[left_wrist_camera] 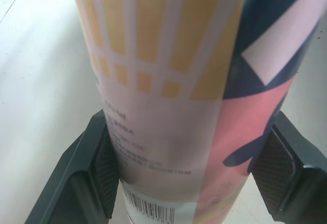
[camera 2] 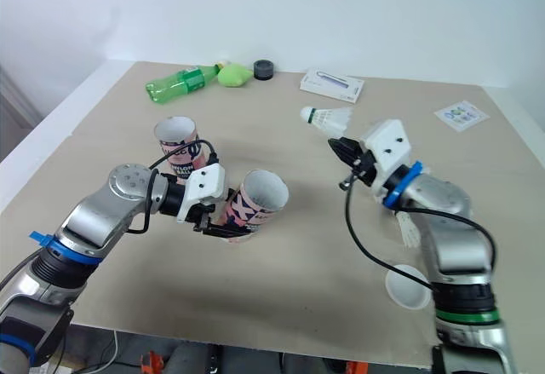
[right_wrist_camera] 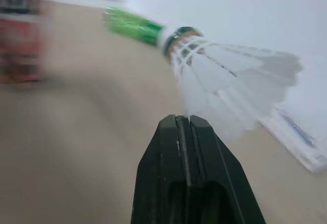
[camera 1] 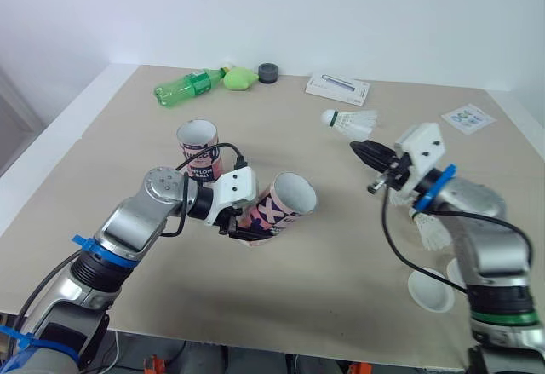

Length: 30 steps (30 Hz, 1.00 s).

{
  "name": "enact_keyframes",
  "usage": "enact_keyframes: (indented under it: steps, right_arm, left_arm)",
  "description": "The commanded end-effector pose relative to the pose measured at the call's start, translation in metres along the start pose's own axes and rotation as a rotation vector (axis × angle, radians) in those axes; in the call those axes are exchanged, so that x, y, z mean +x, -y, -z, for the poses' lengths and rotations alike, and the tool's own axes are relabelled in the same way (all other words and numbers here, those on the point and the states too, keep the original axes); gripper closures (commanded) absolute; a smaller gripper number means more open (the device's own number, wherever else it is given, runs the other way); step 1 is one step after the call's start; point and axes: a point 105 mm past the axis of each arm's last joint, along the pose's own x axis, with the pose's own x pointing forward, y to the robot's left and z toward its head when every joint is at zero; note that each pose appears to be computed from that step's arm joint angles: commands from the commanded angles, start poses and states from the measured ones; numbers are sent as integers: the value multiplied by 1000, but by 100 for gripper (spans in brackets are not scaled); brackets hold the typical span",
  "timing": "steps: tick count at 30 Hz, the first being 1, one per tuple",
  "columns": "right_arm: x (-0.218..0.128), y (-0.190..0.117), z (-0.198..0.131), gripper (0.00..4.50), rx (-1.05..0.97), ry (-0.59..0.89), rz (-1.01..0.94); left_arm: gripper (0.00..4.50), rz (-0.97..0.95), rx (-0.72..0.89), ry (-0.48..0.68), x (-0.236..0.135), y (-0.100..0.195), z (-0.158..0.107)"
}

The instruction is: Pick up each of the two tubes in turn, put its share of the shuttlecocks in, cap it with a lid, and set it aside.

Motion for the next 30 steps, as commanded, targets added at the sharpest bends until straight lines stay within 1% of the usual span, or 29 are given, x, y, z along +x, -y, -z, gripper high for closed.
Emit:
enact_keyframes:
  steps: [1, 4, 8, 12, 18, 25, 26, 27, 29, 30]
  right_arm:
    - [-17, -22, -53, 438, -96, 68, -240]
    - [-22, -35, -72, 438, -168, 42, -374]
    - [-24, -47, -81, 438, -258, 4, -486]
    - [-19, -55, -74, 438, -337, -60, -536]
    - [-14, -47, -57, 438, -443, -140, -518]
    - [-6, -57, -55, 438, -459, -131, -573]
    - [-5, -58, -55, 414, -457, -130, -576]
    - [-4, -58, -57, 378, -441, -125, -582]
    - [-2, -54, -64, 350, -431, -99, -558]
    - [-2, -53, -66, 278, -423, -87, -551]
  left_arm:
    - [137, 5, -16, -32, 2, 0, 8]
    - [137, 10, -16, -29, 3, 0, 7]
    - [137, 14, -15, -26, 4, 0, 6]
    - [137, 14, -17, -27, 4, 1, 6]
    - [137, 8, -22, -28, 3, 2, 7]
    - [137, 7, -21, -28, 3, 2, 6]
    - [137, 8, -21, -27, 4, 2, 6]
    - [137, 8, -21, -26, 4, 2, 6]
    - [137, 8, -20, -25, 5, 2, 6]
    - [137, 8, -21, -24, 5, 2, 6]
